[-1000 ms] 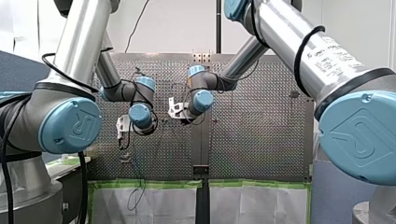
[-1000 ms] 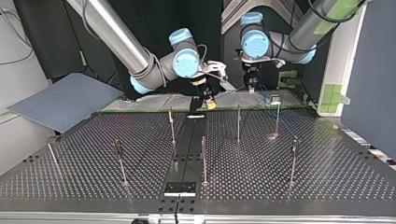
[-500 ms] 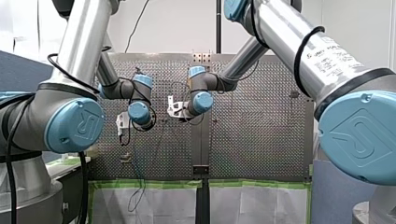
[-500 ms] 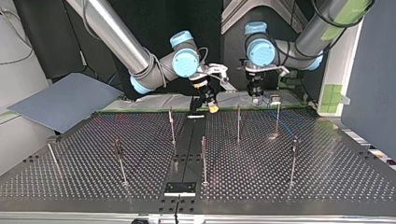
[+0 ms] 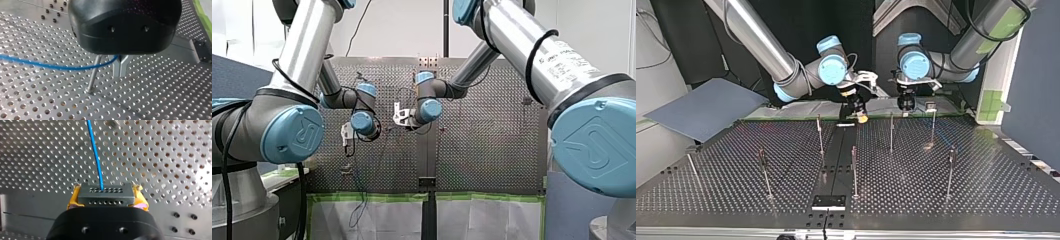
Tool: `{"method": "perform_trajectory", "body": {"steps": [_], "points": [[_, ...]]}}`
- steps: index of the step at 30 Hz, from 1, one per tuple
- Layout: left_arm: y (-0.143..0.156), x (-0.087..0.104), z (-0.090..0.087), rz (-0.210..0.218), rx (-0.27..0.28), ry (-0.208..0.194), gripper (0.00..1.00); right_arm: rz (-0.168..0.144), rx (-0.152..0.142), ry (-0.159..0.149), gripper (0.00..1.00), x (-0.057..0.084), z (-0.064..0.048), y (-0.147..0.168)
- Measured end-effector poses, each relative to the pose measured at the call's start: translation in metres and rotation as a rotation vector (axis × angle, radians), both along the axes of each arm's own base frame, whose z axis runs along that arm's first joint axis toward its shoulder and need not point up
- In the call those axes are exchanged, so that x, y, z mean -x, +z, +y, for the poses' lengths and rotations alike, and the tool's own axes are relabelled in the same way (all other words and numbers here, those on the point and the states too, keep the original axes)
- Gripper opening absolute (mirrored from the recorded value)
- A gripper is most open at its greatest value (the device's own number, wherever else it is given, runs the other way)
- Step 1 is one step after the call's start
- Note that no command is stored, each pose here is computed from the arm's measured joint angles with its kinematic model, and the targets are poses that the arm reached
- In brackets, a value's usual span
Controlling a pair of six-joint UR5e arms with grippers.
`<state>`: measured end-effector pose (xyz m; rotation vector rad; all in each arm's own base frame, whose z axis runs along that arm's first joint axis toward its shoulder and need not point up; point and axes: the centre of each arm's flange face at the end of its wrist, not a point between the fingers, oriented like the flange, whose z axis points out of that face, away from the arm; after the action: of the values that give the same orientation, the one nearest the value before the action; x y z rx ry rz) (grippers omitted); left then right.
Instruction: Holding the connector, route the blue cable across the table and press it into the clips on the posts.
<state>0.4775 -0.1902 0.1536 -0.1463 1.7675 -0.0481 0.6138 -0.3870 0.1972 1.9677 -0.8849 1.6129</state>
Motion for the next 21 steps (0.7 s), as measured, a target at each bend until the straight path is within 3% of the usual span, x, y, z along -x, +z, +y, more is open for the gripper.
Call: {"method": "perform_trajectory", "body": {"steps": [5, 12, 21], "points": [[0.002, -0.006, 0.001, -0.008, 0.006, -0.004, 0.00, -0.008, 0.002, -0.014, 0.00, 0.004, -0.012, 0.003], [-0.018, -0.013, 0.006, 0.018, 0.002, 0.011, 0.00, -0.010, -0.007, -0.021, 0.00, 0.008, -0.019, -0.001], [-0.009, -0.032, 0.011, -0.024, 0.009, 0.015, 0.00, 0.007, -0.022, -0.025, 0.00, 0.009, -0.024, -0.020]]}}
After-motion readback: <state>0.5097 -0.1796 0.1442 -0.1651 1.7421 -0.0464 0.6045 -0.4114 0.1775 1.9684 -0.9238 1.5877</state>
